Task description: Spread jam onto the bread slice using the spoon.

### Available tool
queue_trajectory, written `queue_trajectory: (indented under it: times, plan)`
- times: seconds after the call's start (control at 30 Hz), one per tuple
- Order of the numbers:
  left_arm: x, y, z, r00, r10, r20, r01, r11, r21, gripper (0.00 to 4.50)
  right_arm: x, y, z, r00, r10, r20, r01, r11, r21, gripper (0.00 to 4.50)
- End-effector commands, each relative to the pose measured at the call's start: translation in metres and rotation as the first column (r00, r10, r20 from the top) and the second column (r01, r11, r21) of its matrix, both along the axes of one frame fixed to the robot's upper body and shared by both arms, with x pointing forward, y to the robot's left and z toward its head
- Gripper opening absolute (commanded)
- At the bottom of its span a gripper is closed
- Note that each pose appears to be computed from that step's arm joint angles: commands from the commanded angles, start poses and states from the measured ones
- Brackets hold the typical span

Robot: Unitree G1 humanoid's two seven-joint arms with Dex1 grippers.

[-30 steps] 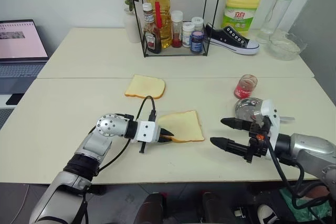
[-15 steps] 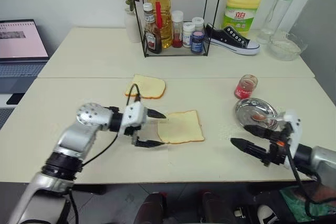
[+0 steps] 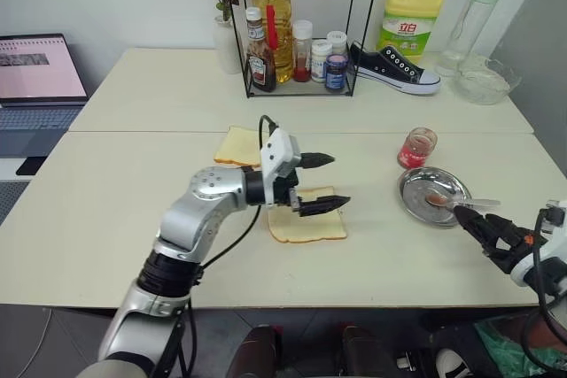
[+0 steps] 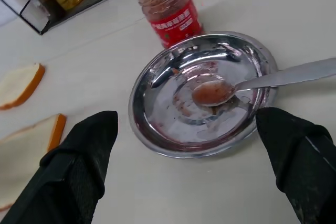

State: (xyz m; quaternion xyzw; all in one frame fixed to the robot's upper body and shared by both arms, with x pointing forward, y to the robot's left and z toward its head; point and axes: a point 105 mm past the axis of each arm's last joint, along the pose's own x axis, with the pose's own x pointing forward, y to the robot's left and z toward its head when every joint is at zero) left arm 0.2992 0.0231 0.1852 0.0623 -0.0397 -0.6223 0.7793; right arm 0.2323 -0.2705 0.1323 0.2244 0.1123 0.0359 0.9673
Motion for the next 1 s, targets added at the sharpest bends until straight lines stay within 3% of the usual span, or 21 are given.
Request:
queue_trajectory:
  times: [0.03,0.17,0.27,0.57,0.7,1.0]
  plan:
    - [-0.009,-0.013,0.012,0.999,-0.021,0.05,0.023,0.999,-0.025,4.49,0.005,-0.015,0.01,0.99,-0.127,0.063,0.119,0.986,0.12,4.5]
    - [-0.007,-0.023,0.014,0.997,-0.01,0.071,0.013,0.999,-0.041,4.49,0.024,-0.032,-0.004,0.958,-0.285,0.035,0.259,0.912,0.317,4.5]
    - [-0.005,-0.026,0.015,0.997,0.001,0.075,0.003,0.999,-0.05,4.49,0.032,-0.037,-0.011,0.944,-0.331,0.011,0.302,0.875,0.378,4.5]
    - [0.001,-0.028,0.019,0.995,0.035,0.095,-0.028,0.997,-0.065,4.49,0.051,-0.037,-0.026,0.937,-0.349,-0.019,0.323,0.843,0.43,4.5]
    - [0.002,-0.028,0.02,0.995,0.037,0.097,-0.031,0.997,-0.065,4.49,0.06,-0.031,-0.033,0.944,-0.328,-0.024,0.309,0.862,0.402,4.5]
    - [0.001,-0.031,0.021,0.995,0.028,0.1,-0.021,0.997,-0.068,4.49,0.068,-0.046,-0.033,0.907,-0.421,0.003,0.38,0.821,0.425,4.5]
